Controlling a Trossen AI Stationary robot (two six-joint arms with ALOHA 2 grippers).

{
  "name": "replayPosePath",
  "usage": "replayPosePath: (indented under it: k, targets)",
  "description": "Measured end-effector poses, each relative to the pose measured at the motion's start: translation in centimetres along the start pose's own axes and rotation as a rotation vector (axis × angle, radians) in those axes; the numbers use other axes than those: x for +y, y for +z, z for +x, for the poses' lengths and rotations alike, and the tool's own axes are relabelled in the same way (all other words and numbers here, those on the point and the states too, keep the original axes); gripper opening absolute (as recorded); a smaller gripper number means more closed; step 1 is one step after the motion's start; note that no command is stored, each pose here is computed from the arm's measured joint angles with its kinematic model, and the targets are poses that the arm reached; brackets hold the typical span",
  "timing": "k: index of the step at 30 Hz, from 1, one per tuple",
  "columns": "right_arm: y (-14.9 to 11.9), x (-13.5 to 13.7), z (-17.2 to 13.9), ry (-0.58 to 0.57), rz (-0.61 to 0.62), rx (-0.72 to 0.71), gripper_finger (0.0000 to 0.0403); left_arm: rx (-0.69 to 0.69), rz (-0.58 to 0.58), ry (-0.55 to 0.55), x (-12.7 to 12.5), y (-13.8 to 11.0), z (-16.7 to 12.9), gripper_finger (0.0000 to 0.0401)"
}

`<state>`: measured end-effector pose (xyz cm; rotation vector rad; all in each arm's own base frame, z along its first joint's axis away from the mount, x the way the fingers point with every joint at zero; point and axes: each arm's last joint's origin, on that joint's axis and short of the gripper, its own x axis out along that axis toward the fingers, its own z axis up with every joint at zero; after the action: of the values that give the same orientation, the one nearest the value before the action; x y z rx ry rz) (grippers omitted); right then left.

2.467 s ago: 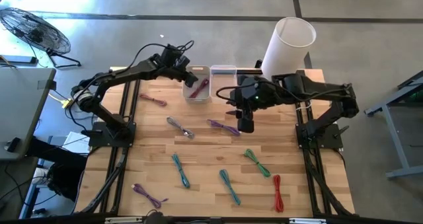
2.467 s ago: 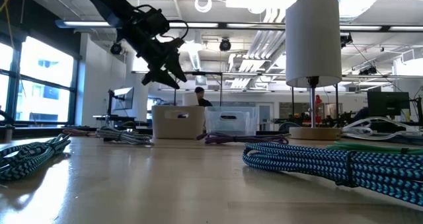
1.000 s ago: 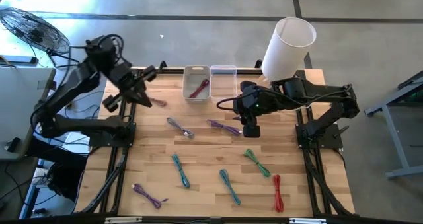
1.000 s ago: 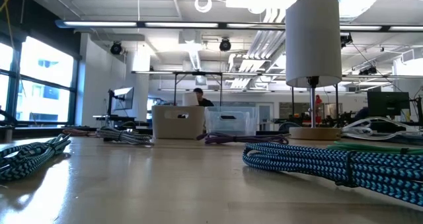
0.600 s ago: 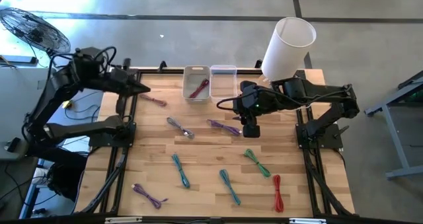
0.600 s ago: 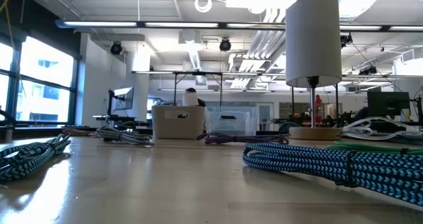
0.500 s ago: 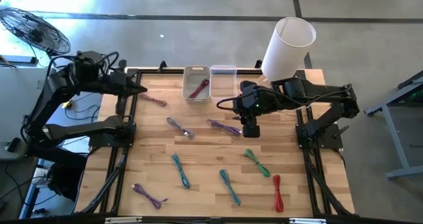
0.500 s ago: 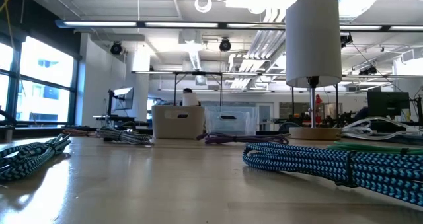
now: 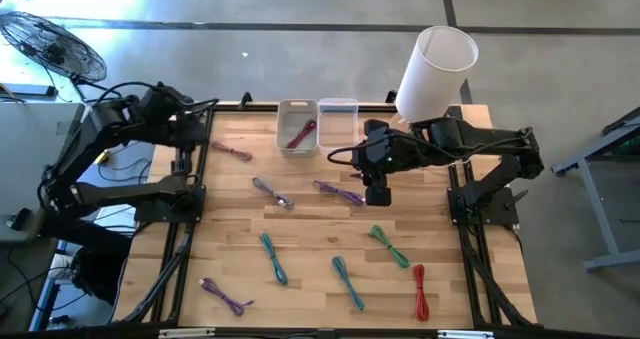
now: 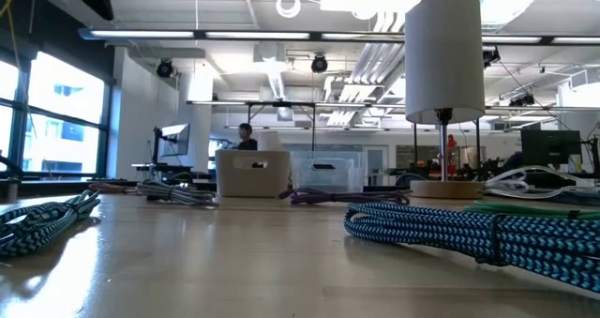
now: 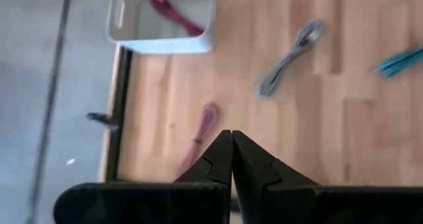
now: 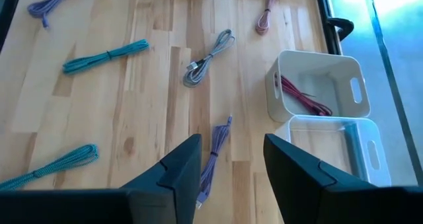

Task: Pick & Place USB Port
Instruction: Put the light pink USB cable into the transparent bin

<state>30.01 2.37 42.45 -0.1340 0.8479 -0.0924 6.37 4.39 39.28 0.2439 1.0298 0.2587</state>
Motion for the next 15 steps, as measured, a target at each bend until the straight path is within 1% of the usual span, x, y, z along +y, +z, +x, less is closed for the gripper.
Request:
replayPosePath:
  k: [2,5,8,12,15]
  targets:
    - [0.0,0.0,0.0,0.0,0.008,0.0,0.0153,0.026,0.007,0.032,0.2,0.0,0.1,0.0005]
    - [0.0,0.0,0.0,-0.003,0.01,0.003,0.015,0.074,0.025,0.042,0.3,0.1,0.4,0.0005]
    - [-0.1,0.0,0.0,-0.003,0.027,0.011,0.015,0.142,0.088,-0.013,0.4,0.1,1.1,0.0005]
    - [-0.2,0.0,0.0,-0.003,0.034,0.017,0.0149,0.202,0.107,-0.06,0.7,0.7,2.1,0.0008]
    - [-0.2,0.0,0.0,-0.003,0.051,0.016,0.0149,0.235,0.129,-0.087,1.2,1.3,3.1,0.0025]
